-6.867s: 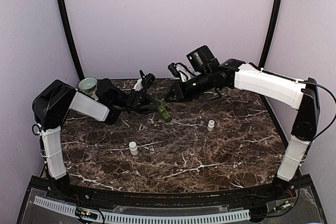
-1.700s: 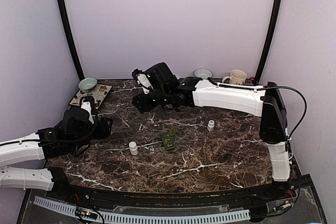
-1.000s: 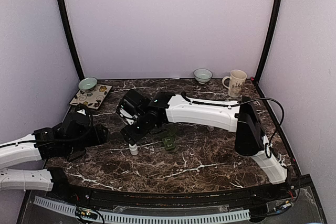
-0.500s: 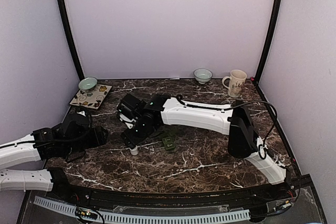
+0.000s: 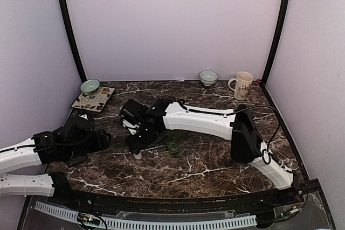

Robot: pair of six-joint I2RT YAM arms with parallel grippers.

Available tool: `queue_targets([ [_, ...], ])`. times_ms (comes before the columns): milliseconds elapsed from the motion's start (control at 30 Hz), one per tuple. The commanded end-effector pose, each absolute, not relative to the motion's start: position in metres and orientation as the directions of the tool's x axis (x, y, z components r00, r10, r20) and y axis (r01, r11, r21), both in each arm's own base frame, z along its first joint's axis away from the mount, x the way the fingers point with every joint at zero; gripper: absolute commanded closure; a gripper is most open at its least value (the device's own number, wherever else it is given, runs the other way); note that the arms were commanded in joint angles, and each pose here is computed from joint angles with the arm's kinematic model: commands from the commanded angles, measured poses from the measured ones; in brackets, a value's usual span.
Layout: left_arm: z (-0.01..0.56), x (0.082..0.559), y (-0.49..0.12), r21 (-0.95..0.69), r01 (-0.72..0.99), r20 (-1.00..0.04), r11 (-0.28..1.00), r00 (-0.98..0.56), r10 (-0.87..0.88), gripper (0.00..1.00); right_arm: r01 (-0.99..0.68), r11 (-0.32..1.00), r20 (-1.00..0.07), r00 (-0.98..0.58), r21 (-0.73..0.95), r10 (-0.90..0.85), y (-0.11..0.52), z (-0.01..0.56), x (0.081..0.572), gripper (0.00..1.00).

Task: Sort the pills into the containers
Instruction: Pick up the pill bottle from the center of the board.

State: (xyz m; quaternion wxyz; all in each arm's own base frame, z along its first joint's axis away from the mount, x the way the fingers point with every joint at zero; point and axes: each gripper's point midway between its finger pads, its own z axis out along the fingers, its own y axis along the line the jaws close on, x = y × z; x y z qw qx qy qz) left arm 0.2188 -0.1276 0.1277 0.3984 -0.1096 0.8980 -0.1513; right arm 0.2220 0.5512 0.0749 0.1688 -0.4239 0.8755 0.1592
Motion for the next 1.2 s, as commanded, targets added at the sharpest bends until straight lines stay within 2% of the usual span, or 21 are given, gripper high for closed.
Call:
queue_targets([
  [0, 0.127, 0.216, -0.126, -0.361, -0.083, -0.675, 0.929, -0.664, -0.322, 0.29, -0.803, 0.577, -0.430, -0.578, 0.149, -0.693, 0.555, 0.076, 0.217, 0.42],
  [167, 0.126, 0.216, -0.125, -0.361, -0.084, -0.675, 0.929, -0.664, -0.322, 0.29, -0.806, 0.570, -0.423, -0.577, 0.159, -0.698, 0.555, 0.076, 0.214, 0.53],
  [800, 0.121, 0.213, -0.125, -0.379, -0.089, -0.660, 0.921, -0.672, -0.337, 0.29, -0.808, 0.560, -0.398, -0.581, 0.180, -0.710, 0.556, 0.067, 0.210, 0.59],
  [1167, 0.115, 0.212, -0.126, -0.378, -0.090, -0.654, 0.922, -0.679, -0.334, 0.29, -0.810, 0.554, -0.407, -0.580, 0.192, -0.706, 0.557, 0.072, 0.214, 0.73],
])
